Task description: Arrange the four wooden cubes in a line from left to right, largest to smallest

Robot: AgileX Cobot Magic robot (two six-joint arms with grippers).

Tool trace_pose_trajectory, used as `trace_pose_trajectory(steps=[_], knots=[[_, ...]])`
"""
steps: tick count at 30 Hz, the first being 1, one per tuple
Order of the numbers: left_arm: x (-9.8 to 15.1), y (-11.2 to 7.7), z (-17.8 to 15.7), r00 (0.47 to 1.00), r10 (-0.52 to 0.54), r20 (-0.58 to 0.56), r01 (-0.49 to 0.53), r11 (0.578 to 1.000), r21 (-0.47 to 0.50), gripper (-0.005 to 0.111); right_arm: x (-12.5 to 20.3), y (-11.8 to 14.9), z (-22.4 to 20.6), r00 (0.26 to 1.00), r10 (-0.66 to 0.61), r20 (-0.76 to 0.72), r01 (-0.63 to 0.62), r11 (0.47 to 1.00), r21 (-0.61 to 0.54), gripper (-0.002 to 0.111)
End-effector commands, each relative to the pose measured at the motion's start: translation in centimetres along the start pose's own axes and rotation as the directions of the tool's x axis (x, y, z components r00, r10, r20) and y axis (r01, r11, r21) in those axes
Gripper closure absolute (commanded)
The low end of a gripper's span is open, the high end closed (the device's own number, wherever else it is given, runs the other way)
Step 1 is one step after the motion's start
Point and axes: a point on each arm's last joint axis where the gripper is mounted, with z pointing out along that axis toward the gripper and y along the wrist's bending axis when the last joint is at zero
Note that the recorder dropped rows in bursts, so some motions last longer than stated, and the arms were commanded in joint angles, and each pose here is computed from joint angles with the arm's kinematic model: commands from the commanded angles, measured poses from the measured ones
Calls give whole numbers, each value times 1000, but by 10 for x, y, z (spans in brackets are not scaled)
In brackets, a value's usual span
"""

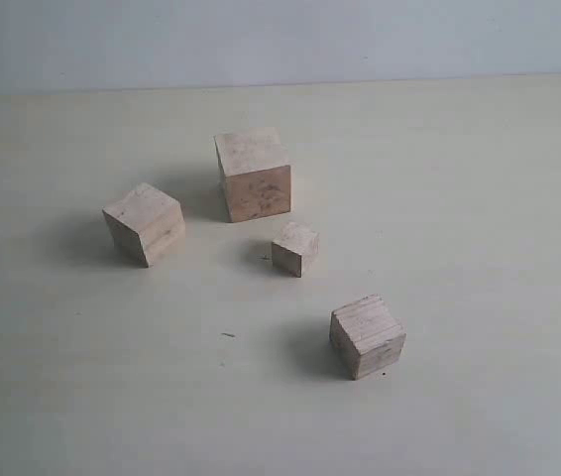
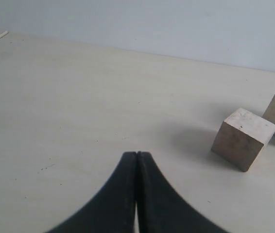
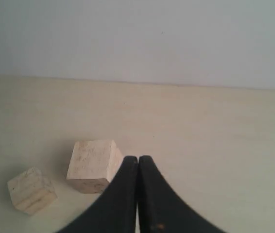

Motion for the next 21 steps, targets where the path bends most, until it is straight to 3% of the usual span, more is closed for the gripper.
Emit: trace_pose_trajectory(steps=[1, 5, 8, 14, 18, 21], knots=[[0, 0, 0, 1000, 7, 11, -7, 1000, -4, 107, -3, -9, 41, 999, 33, 1, -33, 999, 13, 108], [0, 0, 0, 1000, 7, 11, -7, 1000, -4, 107, -2, -10, 59, 981, 194, 2, -194, 981, -31, 108], [0, 0, 0, 1000, 7, 11, -7, 1000, -4, 107, -1, -7, 69, 979, 205, -3, -204, 974, -100, 108], [0, 0, 0, 1000, 7, 11, -7, 1000, -4, 107, 9, 21, 87, 998, 8, -57, -24, 957, -288, 108], [0, 0, 0, 1000, 7, 11, -7, 1000, -4, 107, 19, 56, 106, 980, -167, -104, 130, 947, -293, 108], [0, 0, 0, 1000, 7, 11, -7, 1000, -4, 107, 26, 72, 121, 958, -229, -173, 188, 956, -223, 108]])
